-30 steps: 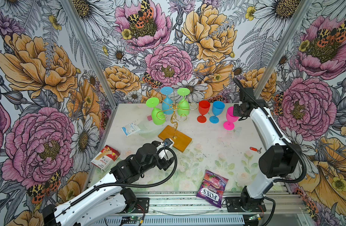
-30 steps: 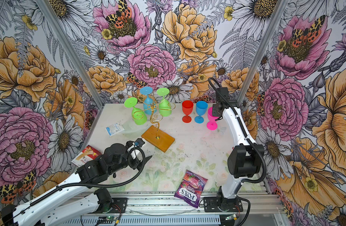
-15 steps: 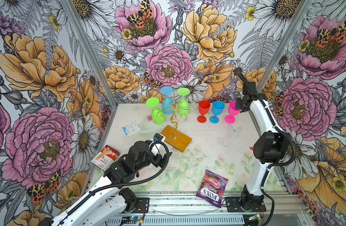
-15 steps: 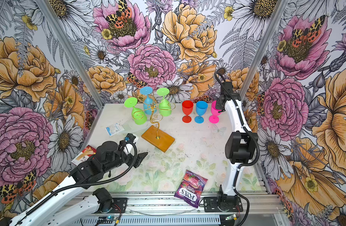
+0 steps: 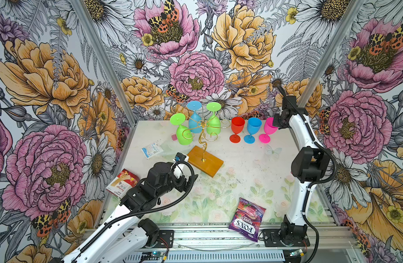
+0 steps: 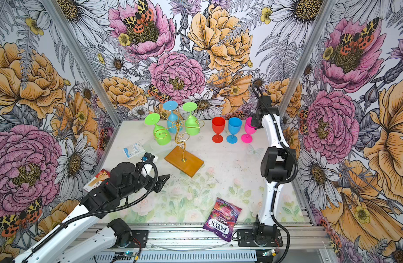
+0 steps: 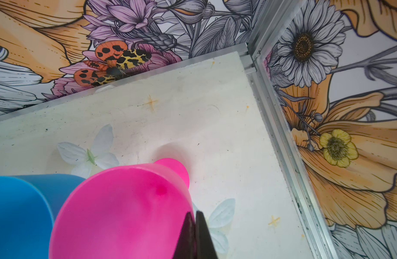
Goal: Take the wine glass off the wine glass rack
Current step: Place the wine glass at the top-right of the table, then pick up the wine glass from the wine glass rack.
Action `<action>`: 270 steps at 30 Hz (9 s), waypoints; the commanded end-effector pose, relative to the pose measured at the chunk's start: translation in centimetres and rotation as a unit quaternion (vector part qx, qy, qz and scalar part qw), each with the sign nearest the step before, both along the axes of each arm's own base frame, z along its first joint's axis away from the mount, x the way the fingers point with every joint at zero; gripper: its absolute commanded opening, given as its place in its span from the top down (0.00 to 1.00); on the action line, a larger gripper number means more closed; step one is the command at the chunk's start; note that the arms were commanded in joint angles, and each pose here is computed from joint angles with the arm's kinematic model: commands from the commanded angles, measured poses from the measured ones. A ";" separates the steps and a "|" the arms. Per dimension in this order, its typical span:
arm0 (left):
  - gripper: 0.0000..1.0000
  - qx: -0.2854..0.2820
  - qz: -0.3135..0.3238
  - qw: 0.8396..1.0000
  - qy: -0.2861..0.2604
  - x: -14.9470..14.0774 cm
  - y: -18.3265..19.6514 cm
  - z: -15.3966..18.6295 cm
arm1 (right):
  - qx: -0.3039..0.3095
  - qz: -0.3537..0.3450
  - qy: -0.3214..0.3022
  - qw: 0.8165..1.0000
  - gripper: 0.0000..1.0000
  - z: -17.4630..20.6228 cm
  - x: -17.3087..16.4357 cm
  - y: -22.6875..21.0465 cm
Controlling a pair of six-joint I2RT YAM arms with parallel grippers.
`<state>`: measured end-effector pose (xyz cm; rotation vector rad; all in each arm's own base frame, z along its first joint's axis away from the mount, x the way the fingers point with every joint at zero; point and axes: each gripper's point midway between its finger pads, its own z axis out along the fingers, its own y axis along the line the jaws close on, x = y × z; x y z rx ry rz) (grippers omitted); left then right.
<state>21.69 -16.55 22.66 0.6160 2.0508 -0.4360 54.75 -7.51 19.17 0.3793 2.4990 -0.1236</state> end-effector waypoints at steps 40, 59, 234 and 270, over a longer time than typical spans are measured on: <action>0.01 -0.029 -0.005 1.000 -0.007 -0.4 0.0 1.0 | 0.022 -0.005 -0.012 1.000 0.89 -0.8 2.0 0.2; 0.01 -0.061 0.025 0.998 -0.001 0.6 1.1 1.7 | 0.019 0.006 -0.078 0.997 0.62 6.7 0.4 1.1; 1.00 -0.556 0.179 0.789 0.190 22.1 5.4 15.2 | 0.211 0.183 -0.163 0.946 0.34 7.4 -15.6 14.5; 1.00 -0.493 0.187 0.826 0.199 13.8 6.1 13.3 | 0.230 0.180 -0.163 0.942 0.34 6.9 -15.5 14.6</action>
